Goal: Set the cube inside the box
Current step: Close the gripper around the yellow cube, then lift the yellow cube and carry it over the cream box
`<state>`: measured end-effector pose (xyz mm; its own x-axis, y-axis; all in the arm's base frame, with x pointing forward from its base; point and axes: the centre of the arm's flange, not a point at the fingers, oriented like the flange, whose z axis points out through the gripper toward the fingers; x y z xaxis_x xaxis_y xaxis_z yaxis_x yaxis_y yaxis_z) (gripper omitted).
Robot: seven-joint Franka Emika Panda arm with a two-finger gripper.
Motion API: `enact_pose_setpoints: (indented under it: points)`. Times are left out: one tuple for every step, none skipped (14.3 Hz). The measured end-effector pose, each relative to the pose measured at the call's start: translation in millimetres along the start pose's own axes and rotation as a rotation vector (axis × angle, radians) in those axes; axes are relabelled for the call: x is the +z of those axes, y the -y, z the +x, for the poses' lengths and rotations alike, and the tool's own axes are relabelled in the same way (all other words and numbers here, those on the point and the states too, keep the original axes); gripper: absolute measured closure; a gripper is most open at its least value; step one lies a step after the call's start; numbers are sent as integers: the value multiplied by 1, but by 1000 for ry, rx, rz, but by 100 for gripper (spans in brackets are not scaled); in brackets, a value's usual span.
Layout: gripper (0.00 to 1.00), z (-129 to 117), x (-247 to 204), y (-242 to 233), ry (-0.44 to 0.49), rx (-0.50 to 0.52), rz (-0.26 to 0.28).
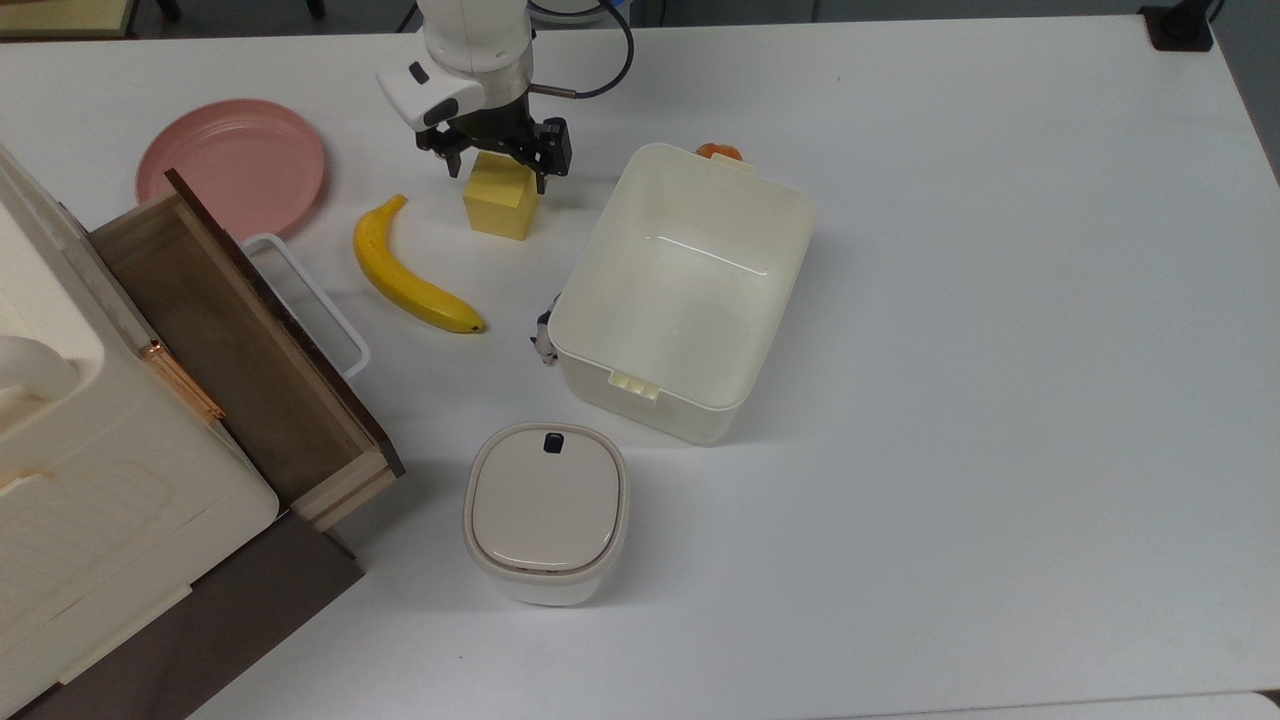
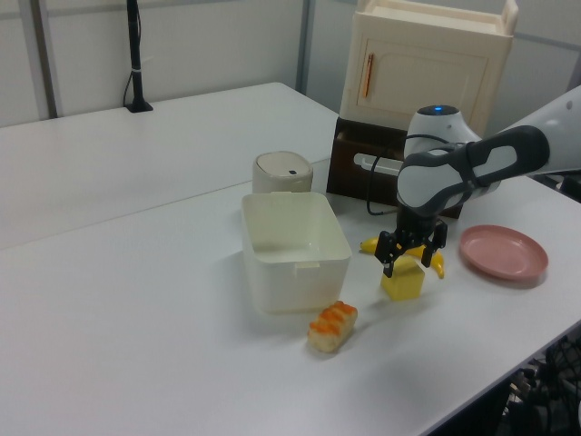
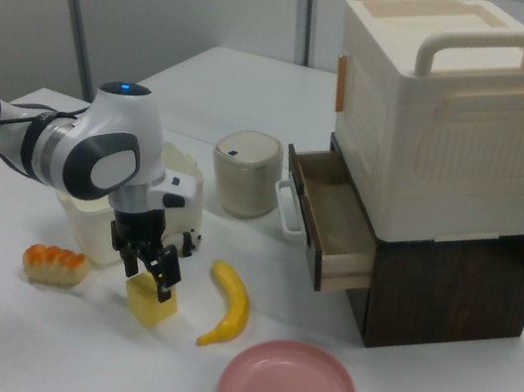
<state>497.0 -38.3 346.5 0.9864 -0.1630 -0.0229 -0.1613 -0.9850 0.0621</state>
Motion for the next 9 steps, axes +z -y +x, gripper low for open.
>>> enact_pose_setpoints:
  points:
    - [2,0,1,0,1,-1,0]
    - [4,0,2,1,4,-2,-1]
    - [11,0,3,1,5,-3,-1]
    - [22,-1,4,2,6,-6,-1]
    - [37,0,3,4,5,-10,-1]
    - [45,0,2,4,1,-10,-2]
    - [45,0,2,4,1,-10,-2]
    - [45,0,2,4,1,-11,-2]
    - [45,0,2,4,1,-11,-2]
